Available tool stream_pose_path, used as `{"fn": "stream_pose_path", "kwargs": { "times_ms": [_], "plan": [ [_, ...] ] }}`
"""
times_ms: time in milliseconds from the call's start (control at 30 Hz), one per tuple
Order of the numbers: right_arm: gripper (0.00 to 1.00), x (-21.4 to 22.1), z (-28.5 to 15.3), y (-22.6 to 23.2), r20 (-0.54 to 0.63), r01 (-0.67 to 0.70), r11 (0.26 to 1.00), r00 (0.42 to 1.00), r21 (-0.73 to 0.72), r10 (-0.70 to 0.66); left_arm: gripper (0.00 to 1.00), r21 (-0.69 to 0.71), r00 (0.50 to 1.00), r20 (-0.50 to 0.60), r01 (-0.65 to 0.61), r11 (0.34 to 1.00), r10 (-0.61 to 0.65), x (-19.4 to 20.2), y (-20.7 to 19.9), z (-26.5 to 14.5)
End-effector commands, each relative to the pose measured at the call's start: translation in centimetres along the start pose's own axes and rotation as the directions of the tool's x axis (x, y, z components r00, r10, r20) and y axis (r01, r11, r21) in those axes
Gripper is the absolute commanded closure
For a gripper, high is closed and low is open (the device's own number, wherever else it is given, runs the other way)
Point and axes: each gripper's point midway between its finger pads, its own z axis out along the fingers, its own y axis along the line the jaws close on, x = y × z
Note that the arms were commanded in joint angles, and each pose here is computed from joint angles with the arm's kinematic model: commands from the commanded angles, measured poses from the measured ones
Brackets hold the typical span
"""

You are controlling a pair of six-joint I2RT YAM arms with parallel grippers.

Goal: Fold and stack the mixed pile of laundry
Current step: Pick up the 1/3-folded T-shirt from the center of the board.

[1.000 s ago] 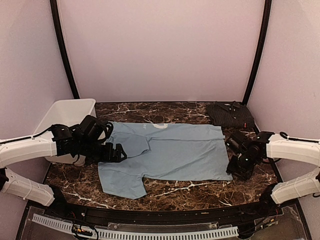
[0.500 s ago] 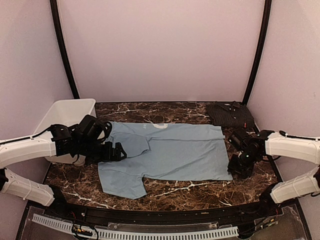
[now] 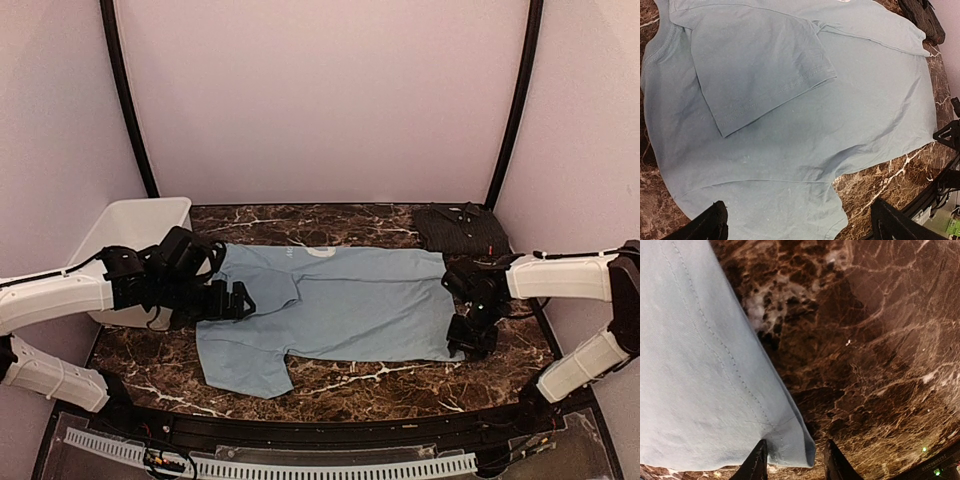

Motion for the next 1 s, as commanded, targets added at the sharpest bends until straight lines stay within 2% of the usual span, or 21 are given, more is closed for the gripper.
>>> {"fn": "stream_pose_path", "kwargs": {
  "times_ms": [0,100,167,200,433,533,767,967],
  "plan": [
    [0.69,0.3,-0.2,-0.3,-0.034,-0.018,0.999,0.999,0.037,0.020,0.01,0.003,0.999,0.037,-0.029,1.000,0.029,-1.0,-0.4,-0.2],
    [0.84,0.4,-0.1,-0.6,-0.038,-0.033,0.998,0.999,0.046,0.035,0.01,-0.022,1.000,0.021,-0.017,1.000,0.018,-0.5,0.5,0.4],
    [0.98,0.8,-0.1,-0.3,-0.057,-0.034,0.999,0.998,0.029,0.036,0.01,-0.026,1.000,0.007,-0.009,1.000,0.009,-0.1,1.0,0.7],
    [1.00,0.7,-0.1,-0.2,-0.057,-0.035,0.999,0.998,0.027,0.037,0.01,-0.029,1.000,0.004,-0.006,1.000,0.007,0.0,1.2,0.6],
    [1.00,-0.3,-1.2,1.1,-0.010,-0.008,0.999,1.000,-0.032,0.008,0.02,-0.071,0.998,-0.052,0.027,0.997,-0.030,2.4,3.2,0.5],
    [1.00,-0.6,-2.0,1.2,0.012,-0.005,0.999,1.000,-0.048,0.006,0.06,-0.130,0.994,-0.092,0.052,0.990,-0.064,4.1,4.9,0.3],
    [1.00,-1.2,-2.2,1.6,0.035,-0.015,0.994,0.999,-0.111,0.019,0.28,-0.306,0.981,-0.117,0.114,0.945,-0.157,6.9,9.1,0.3],
    [1.00,-1.5,-2.2,1.9,0.053,0.006,0.993,0.999,-0.121,0.001,0.40,-0.387,0.962,-0.115,0.185,0.903,-0.247,8.5,11.1,0.7]
  ]
}}
